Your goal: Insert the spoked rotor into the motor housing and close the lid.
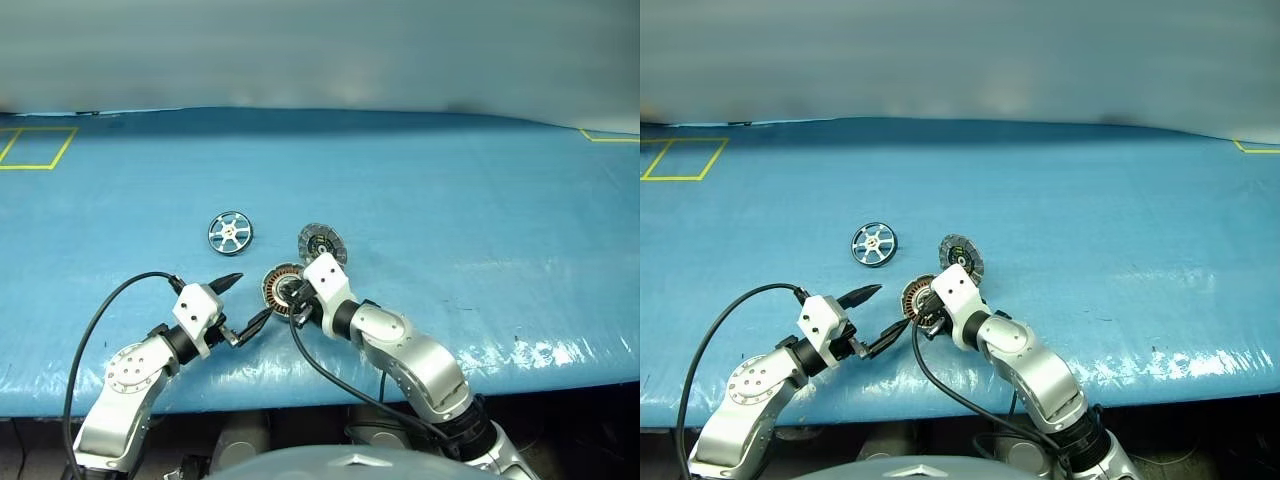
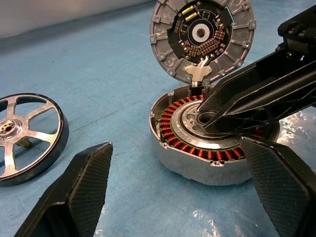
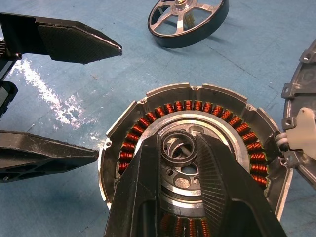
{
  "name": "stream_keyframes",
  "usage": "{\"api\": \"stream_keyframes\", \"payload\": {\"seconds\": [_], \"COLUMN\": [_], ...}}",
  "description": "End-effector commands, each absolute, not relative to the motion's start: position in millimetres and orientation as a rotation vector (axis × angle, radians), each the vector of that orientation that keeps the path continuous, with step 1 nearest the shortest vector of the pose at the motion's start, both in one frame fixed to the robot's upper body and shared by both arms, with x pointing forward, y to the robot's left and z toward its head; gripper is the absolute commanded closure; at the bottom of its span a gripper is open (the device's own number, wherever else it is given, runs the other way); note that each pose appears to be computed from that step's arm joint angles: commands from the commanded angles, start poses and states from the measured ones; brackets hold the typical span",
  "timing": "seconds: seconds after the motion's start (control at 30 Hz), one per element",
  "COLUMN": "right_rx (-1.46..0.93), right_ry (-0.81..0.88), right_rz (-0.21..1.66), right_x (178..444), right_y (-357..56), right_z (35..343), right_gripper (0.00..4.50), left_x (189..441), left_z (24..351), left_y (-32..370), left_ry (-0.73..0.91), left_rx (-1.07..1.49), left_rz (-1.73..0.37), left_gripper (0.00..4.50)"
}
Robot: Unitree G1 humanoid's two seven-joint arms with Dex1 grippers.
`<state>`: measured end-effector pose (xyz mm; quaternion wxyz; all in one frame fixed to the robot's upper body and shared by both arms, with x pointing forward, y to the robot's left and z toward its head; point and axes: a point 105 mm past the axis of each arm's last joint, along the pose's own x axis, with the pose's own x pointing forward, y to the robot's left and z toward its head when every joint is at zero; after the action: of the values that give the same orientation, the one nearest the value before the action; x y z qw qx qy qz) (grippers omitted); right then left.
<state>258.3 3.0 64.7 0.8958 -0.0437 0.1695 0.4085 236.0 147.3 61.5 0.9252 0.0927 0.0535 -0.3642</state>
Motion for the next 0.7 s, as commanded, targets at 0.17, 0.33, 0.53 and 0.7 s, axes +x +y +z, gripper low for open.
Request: {"api": "stream_keyframes", "payload": {"seconds": [0.17, 0.33, 0.53, 0.7], "right_rx": [-0.087, -0.085, -0.078, -0.073], "right_ry": [0.315, 0.326, 0.331, 0.336], "right_rz": [0.823, 0.823, 0.830, 0.831], "right_x": [262.7, 263.0, 262.3, 262.1], "right_y": [-2.8, -2.4, 0.7, 1.2], "right_z": [73.5, 70.3, 68.7, 67.2], "right_gripper": [3.79, 3.79, 3.79, 3.79], "left_x": [236.0, 236.4, 237.2, 237.8], "left_z": [70.0, 69.6, 69.0, 67.8], "left_y": [143.0, 143.1, 143.4, 143.2], "left_ry": [0.067, 0.066, 0.065, 0.067], "left_rx": [0.181, 0.182, 0.185, 0.185], "left_rz": [-0.765, -0.767, -0.769, -0.771], "left_gripper": [0.00, 0.00, 0.00, 0.00]}}
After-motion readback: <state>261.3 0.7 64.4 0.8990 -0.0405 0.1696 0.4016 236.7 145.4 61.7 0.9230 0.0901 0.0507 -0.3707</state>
